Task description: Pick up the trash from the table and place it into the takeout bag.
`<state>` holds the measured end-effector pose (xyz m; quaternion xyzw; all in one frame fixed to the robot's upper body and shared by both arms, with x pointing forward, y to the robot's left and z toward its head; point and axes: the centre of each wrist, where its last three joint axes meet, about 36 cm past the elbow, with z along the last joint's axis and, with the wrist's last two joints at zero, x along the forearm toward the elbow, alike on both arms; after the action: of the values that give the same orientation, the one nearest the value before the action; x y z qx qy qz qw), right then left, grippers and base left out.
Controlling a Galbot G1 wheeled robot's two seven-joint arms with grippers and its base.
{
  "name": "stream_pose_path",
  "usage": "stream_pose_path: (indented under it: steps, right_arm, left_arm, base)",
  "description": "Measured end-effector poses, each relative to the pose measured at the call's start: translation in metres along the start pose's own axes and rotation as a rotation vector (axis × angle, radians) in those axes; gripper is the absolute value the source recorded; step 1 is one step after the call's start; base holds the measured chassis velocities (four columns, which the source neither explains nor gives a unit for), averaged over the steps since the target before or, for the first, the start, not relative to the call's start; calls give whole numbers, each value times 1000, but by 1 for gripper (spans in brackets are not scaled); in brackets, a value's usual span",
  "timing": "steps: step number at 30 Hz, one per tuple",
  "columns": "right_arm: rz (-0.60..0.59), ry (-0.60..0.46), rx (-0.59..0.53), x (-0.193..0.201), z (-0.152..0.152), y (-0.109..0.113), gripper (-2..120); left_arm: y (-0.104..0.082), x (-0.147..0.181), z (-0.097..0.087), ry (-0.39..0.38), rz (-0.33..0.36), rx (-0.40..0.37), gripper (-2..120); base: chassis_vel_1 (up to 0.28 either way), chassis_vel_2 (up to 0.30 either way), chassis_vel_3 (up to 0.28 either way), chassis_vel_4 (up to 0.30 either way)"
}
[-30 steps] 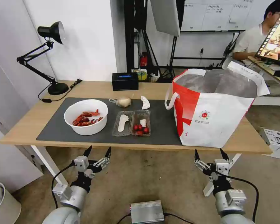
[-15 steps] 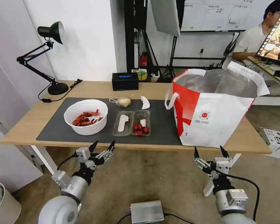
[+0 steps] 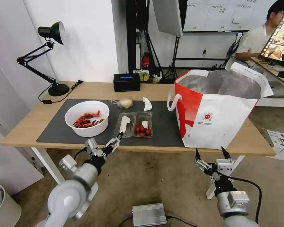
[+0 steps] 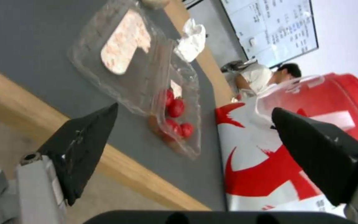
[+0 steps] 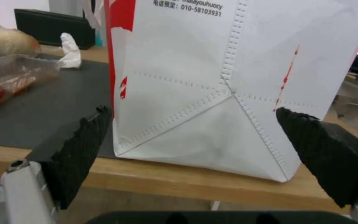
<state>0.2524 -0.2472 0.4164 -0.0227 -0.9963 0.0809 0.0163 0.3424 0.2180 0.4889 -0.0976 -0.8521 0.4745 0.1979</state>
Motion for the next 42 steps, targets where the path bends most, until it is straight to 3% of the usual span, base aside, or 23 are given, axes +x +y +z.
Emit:
stream_pose_path:
  steps: [8, 12, 22, 30, 42]
  right_arm:
    - [-13, 13, 6, -6, 0, 4, 100]
    - [-23, 17, 6, -7, -1, 7, 100]
    - [-38, 28, 20, -6, 4, 14, 100]
    - [-46, 35, 13, -9, 2, 27, 100]
    - [-21, 66, 45, -6, 16, 14, 100]
  left_arm:
    - [-7, -13, 12, 13, -58, 136, 100]
    - [-8, -20, 11, 3, -72, 161, 100]
    - [-20, -37, 9, 11, -73, 182, 100]
    - [-22, -55, 19, 38, -89, 179, 100]
    - [-11, -71, 19, 37, -126, 151, 100]
  base:
    - [0, 0, 0, 0]
    - [0, 0, 0, 0]
    - [0, 0, 0, 0]
    - [0, 0, 0, 0]
    - [0, 0, 0, 0]
